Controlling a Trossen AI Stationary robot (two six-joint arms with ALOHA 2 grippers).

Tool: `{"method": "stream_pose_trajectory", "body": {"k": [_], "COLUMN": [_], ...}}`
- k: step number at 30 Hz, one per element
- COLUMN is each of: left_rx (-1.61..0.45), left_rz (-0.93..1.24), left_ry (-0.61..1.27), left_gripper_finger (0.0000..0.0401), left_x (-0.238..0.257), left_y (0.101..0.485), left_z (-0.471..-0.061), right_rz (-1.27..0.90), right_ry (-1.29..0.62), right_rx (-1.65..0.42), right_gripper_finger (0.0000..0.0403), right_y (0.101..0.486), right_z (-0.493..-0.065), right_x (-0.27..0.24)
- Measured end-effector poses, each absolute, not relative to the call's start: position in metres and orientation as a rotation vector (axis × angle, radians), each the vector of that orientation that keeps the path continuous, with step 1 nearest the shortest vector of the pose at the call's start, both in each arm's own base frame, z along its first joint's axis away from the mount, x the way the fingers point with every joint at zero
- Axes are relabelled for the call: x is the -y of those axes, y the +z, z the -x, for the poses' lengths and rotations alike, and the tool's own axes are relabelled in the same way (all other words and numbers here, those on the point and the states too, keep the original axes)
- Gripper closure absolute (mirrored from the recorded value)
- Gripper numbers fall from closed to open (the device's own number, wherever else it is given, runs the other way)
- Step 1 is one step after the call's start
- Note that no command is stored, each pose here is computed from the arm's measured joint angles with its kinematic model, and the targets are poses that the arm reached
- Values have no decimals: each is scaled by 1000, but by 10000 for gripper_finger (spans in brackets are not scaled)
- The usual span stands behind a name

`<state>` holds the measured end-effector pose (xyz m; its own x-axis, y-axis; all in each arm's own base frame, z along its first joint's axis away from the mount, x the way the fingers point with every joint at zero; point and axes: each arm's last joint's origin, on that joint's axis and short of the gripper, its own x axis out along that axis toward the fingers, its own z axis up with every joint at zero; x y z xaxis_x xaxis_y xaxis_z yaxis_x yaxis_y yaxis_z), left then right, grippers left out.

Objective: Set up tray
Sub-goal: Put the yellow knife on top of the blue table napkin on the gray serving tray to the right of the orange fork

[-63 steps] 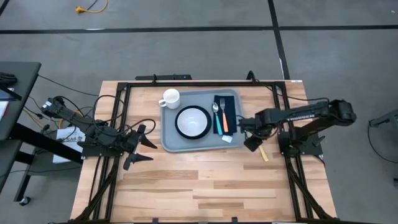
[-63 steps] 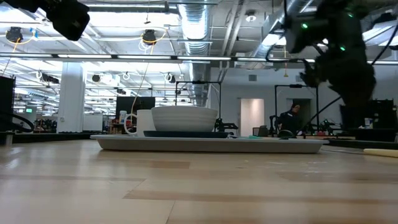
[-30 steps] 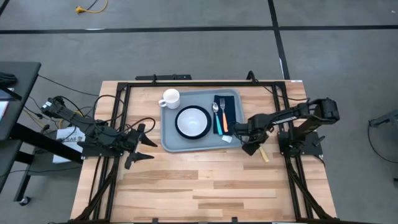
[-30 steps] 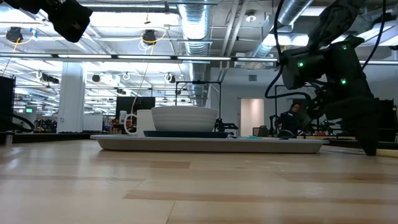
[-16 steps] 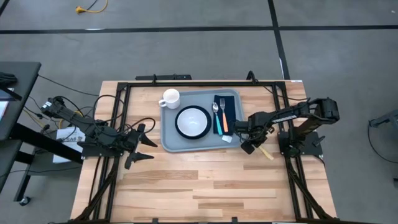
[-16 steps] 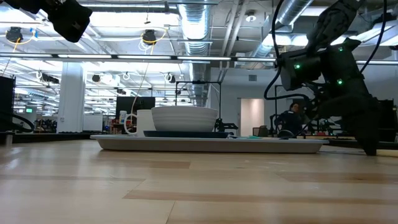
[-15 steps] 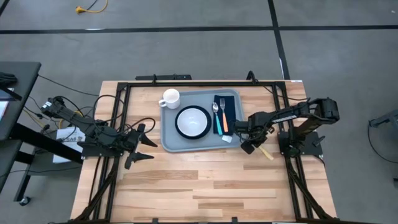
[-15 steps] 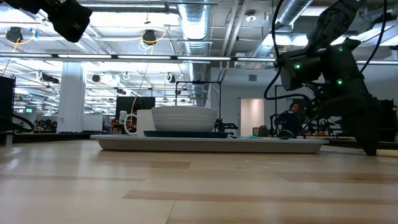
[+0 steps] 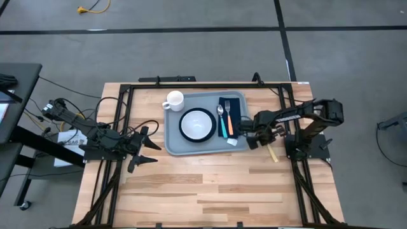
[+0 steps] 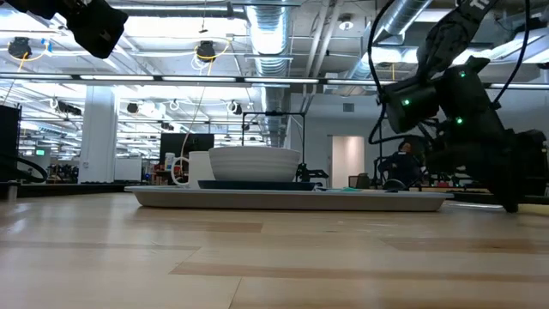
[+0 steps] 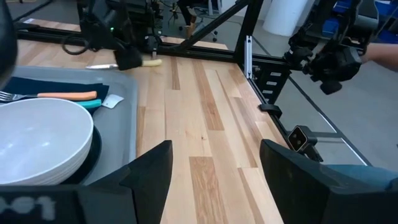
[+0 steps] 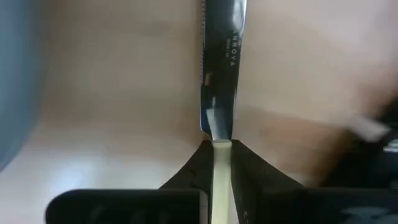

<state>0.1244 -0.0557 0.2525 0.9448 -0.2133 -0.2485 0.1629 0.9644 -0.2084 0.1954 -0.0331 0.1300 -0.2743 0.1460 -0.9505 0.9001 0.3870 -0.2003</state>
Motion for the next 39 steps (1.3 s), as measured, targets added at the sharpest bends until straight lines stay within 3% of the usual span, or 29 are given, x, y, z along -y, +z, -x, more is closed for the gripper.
{"method": "stream_pose_trajectory", "body": {"k": [7, 22, 31, 39], "left_rx": [-274, -291, -290, -291], "left_rz": [186, 180, 180, 180], "left_ry": [-193, -235, -235, -236], "left_gripper_finger": [170, 170, 170, 170], "left_x": [56, 57, 57, 57], "left_y": [252, 251, 251, 251], "left_z": [-124, -124, -124, -124], "right_rz": [-1012, -1100, -1087, -1119], "right_ry": [-1216, -1127, -1062, -1041], "right_rx": [-1480, -1070, -1065, -1192], "right_gripper_finger": [396, 398, 398, 398], "right_y": [135, 222, 244, 216], "right_z": [-193, -220, -273, -300], "right_x": [57, 84, 115, 151]}}
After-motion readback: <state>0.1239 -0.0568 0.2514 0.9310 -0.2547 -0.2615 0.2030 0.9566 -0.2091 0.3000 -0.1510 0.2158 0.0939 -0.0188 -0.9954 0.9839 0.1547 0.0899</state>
